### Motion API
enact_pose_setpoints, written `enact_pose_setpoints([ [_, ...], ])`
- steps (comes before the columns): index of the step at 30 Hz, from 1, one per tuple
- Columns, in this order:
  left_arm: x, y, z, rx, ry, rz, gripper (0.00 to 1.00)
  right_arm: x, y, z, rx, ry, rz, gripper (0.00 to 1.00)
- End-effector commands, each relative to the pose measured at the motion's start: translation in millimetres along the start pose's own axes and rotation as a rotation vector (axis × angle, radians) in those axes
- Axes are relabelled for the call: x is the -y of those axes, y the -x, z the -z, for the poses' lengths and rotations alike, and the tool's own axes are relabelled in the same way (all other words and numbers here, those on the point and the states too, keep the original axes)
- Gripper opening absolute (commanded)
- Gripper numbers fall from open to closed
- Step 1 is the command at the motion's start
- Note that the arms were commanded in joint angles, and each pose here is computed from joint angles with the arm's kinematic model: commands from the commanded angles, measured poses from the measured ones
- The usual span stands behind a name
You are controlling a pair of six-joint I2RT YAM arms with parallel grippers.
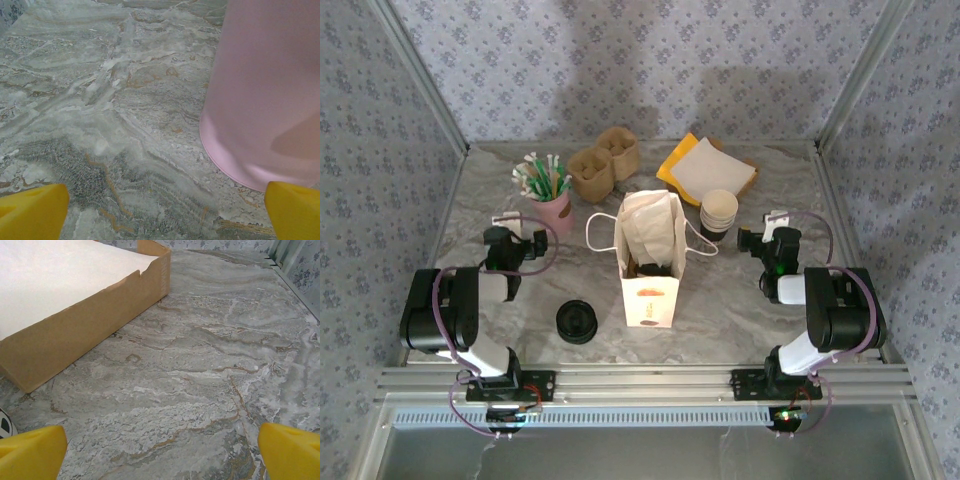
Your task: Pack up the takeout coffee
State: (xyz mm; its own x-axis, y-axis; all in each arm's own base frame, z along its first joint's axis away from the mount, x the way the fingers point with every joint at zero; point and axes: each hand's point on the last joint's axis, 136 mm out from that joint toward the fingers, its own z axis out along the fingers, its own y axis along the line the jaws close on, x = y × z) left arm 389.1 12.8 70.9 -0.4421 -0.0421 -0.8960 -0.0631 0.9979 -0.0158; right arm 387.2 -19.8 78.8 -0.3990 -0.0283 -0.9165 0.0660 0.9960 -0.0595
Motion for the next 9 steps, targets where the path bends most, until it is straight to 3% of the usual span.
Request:
enact_pose_setpoints([
  [1, 2.0, 19.9, -0.6, 0.064, -0.018, -0.005, 1.00, 0.5, 6.4, -4.0, 0.006, 0.003, -0.017, 1.00],
  [9, 1.6, 20.1, -0.6, 0.065, -0.017, -0.005, 1.00, 0.3, 7.9, -1.6, 0.018, 0.003, -0.014, 1.00],
])
